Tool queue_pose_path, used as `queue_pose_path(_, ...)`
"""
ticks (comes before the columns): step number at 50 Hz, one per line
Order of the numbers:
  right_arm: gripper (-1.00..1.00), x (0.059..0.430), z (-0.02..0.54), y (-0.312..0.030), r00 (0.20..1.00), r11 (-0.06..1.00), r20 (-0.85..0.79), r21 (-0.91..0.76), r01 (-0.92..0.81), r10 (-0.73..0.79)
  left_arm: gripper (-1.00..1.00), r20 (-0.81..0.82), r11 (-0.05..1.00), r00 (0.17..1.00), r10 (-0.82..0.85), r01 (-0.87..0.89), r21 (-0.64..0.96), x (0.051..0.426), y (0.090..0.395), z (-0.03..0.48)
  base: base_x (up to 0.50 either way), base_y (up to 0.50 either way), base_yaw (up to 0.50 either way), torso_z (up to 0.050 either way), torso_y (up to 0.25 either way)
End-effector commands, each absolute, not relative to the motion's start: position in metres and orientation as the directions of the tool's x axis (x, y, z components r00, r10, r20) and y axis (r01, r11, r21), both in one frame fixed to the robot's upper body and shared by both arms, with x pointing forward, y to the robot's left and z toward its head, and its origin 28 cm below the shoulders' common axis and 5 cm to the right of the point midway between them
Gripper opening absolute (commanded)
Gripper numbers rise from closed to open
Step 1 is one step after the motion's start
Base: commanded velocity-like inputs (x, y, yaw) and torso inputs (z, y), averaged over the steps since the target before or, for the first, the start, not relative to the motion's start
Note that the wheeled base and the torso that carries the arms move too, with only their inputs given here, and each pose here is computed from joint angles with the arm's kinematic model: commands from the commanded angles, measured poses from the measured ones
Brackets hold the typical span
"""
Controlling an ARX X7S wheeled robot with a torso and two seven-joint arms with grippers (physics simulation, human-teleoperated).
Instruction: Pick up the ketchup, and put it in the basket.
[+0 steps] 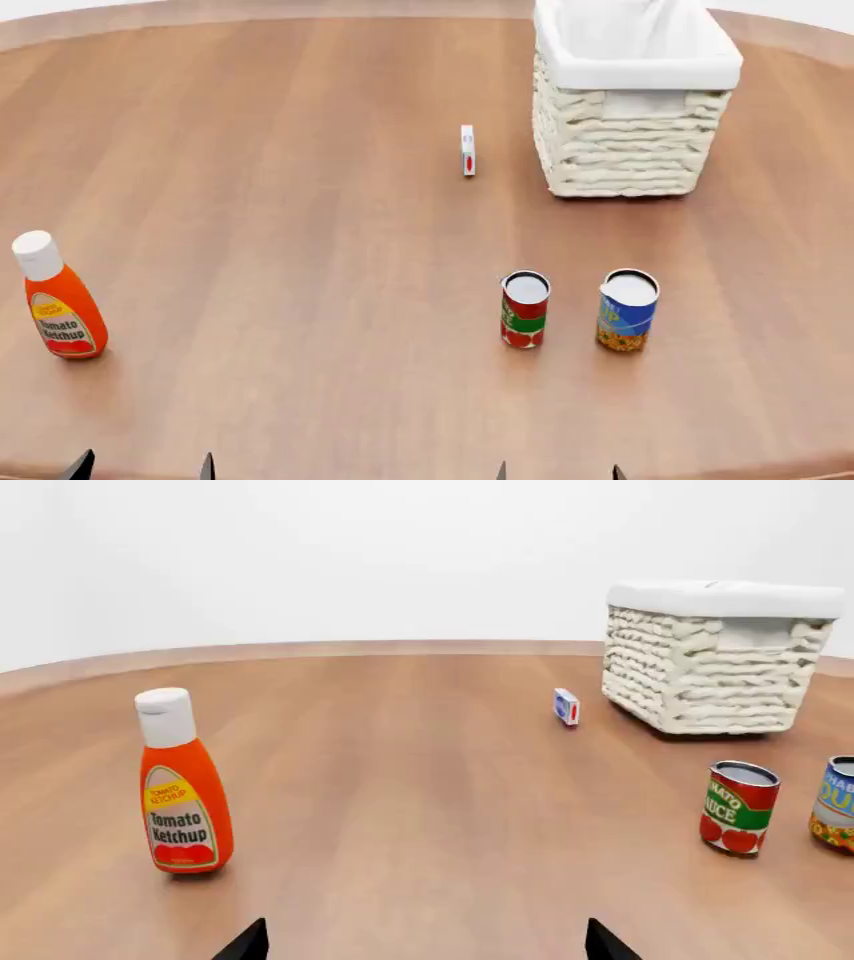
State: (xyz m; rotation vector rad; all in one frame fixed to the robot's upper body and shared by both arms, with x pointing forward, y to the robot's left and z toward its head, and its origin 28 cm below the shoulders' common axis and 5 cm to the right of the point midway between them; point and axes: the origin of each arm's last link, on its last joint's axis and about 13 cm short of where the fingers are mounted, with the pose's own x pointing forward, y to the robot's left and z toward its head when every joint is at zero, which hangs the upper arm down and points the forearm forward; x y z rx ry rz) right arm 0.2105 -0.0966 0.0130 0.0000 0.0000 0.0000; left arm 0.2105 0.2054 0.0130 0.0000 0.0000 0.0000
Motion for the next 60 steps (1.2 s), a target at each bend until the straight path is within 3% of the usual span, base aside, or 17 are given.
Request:
queue_pose_path(1,1.0,0.21,0.013,-0.095,1.0,1.0,-0.006,0.001,-0.015,0.015,1.0,-0.001,1.0,1.0,-0.004,0.004,0.001,0.21,0.205,0.013,0.0,0.0,0.0,0.0,0.0)
queue_pose_path(23,1.0,0.208,0.019,-0.091,0.998,0.998,0.028,0.021,-0.052,0.051,1.0,-0.035,0.999,0.999,-0.031,0.029,-0.046,0.212,0.206,0.016,0.0,0.0,0.0,0.0,0.0)
queue_pose_path(41,1.0,0.191,0.069,-0.084,0.965,1.0,0.263,-0.025,-0.007,0.013,1.0,0.225,1.0,0.974,-0.007,0.0,0.031,0.194,0.202,0.056,0.0,0.0,0.0,0.0,0.0)
queue_pose_path(60,1.0,0.184,0.084,-0.081,0.937,0.999,0.349,-0.033,0.014,-0.001,1.0,0.246,1.0,0.969,0.003,-0.006,0.01,0.189,0.205,0.061,0.0,0.0,0.0,0.0,0.0)
